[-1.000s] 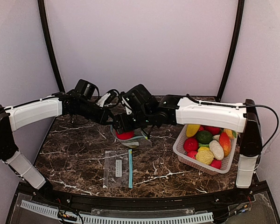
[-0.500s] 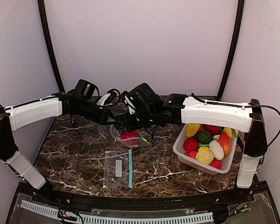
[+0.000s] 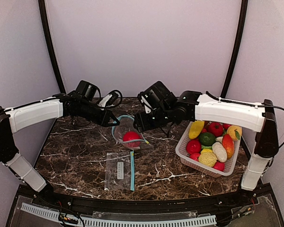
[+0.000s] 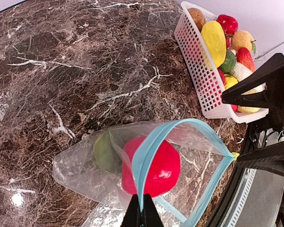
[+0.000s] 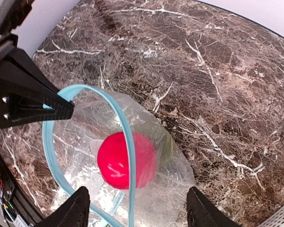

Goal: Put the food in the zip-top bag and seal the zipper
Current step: Adjust the zipper food storage bag at the center of the board.

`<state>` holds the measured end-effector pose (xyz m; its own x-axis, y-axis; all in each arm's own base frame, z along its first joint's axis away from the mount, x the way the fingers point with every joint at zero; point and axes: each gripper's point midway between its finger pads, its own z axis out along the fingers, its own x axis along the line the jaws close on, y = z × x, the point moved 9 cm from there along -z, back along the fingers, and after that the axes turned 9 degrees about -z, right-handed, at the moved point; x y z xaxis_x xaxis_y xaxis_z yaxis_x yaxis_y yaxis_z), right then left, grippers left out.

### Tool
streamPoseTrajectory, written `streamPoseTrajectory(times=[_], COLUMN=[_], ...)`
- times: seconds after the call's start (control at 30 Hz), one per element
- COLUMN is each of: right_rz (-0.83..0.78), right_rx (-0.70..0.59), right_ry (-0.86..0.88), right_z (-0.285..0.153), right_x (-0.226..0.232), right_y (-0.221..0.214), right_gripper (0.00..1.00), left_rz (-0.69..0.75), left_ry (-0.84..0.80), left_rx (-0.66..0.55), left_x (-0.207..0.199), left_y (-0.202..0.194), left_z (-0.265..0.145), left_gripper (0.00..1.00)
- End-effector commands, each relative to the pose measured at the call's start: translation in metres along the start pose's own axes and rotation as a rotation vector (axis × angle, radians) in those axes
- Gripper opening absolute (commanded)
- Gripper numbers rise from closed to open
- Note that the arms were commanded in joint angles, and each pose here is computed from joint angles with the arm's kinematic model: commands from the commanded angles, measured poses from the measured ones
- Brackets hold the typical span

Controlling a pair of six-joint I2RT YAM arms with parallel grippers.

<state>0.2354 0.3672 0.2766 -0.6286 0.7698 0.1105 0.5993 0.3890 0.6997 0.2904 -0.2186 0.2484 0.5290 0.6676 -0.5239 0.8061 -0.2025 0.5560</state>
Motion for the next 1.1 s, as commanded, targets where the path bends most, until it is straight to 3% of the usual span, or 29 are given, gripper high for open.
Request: streamPoseTrajectory(times=[0.0, 0.07, 0.2, 0.27, 0.37, 0.53, 1.07], right_rz=[-0.016, -0.019, -0.022, -0.028, -0.027, -0.015, 0.0], right_rx=[0.092, 0.106, 0.094, 0.077, 0.072, 0.092, 0.067], right_ry=[0.007, 0.006, 0.004, 0.013, 0.015, 0.008, -0.007], right_z=[0.021, 0.026, 0.027, 0.024, 0.025, 0.031, 0.016], right_x=[0.003, 0.003, 0.004, 0.005, 0.004, 0.002, -0.002], right_y=[-0.013, -0.014, -0.011, -0.008, -0.009, -0.011, -0.011], right_gripper=[0.62, 0.54, 0.16, 0.07, 0.05, 0.05, 0.04], left_rz=[0.026, 0.03, 0.068, 0.109, 0.188, 0.235, 0.13], left_ry=[-0.014, -0.021, -0.052, -0.099, -0.198, -0.265, 0.018], left_rx=[-0.025, -0.027, -0.049, -0.082, -0.184, -0.206, -0.126], left_x=[-0.012, -0.013, -0.019, -0.028, -0.046, -0.057, -0.026], left_y=[0.006, 0.007, 0.008, 0.009, 0.012, 0.006, 0.009], left_z=[-0.013, -0.014, -0.02, -0.028, -0.048, -0.055, -0.034], left_gripper=[0.01, 0.01, 0.01, 0.01, 0.01, 0.01, 0.01])
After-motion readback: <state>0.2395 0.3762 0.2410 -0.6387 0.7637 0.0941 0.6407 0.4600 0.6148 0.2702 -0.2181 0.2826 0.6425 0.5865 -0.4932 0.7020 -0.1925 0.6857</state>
